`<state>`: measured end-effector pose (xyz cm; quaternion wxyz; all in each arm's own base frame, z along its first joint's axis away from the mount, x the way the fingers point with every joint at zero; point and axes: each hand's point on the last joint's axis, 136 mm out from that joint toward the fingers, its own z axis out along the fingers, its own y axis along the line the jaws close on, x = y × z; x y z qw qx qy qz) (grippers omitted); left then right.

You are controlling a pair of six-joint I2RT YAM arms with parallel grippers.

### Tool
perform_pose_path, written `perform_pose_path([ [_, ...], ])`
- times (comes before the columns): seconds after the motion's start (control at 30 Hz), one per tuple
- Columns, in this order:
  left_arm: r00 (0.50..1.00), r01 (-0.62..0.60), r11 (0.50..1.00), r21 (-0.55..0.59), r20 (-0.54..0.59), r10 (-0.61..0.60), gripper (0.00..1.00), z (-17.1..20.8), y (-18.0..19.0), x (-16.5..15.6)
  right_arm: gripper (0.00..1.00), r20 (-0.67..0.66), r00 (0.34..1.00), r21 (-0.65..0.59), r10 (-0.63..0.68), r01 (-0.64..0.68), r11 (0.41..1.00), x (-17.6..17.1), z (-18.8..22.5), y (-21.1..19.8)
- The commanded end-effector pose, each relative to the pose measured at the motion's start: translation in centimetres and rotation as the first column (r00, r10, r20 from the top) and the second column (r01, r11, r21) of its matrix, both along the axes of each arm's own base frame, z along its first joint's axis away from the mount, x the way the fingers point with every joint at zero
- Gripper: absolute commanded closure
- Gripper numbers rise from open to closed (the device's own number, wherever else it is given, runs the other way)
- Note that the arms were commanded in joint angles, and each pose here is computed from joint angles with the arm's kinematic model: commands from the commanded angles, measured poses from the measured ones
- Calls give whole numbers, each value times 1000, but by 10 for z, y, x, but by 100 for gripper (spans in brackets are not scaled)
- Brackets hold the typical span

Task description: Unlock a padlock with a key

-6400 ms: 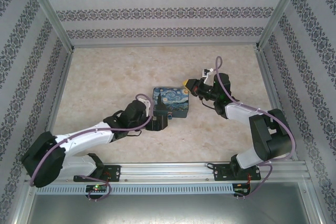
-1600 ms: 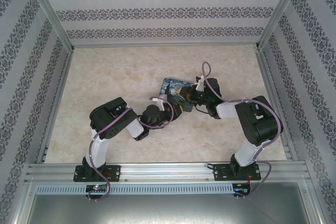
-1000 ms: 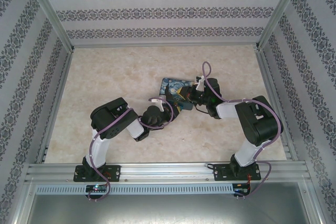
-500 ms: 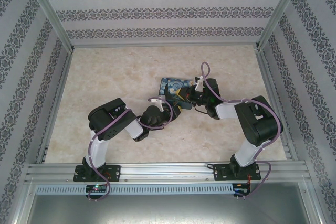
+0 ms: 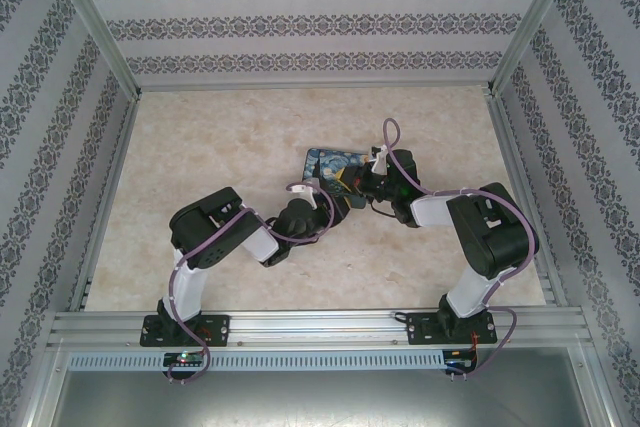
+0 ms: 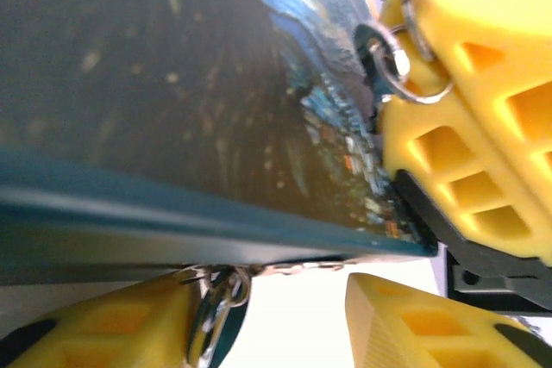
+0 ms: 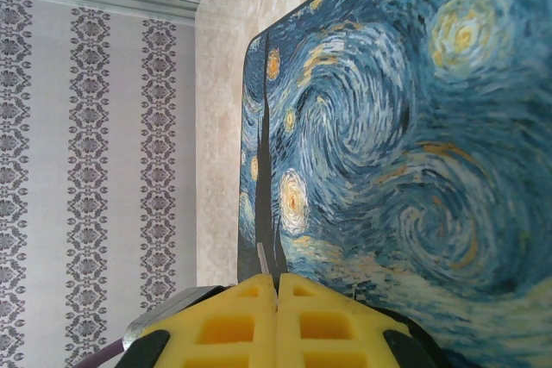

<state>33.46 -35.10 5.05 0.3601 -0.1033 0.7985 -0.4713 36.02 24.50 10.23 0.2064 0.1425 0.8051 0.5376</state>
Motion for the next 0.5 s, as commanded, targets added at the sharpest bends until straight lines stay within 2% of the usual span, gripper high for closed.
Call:
perform_pose_path([
  [0.0, 994, -8, 981, 195, -103, 29, 57, -48, 16, -14, 100, -38, 999, -13, 21, -22, 1000, -10, -9, 5],
  [0.1, 994, -12, 978, 210, -104, 34, 63, -53, 18, -15, 100, -39, 999, -13, 24, -25, 1000, -10, -10, 6],
  [0.47, 994, -22, 976, 216, -100, 45, 74, -57, 19, -13, 100, -40, 999, -10, 29, -29, 1000, -12, -10, 6],
])
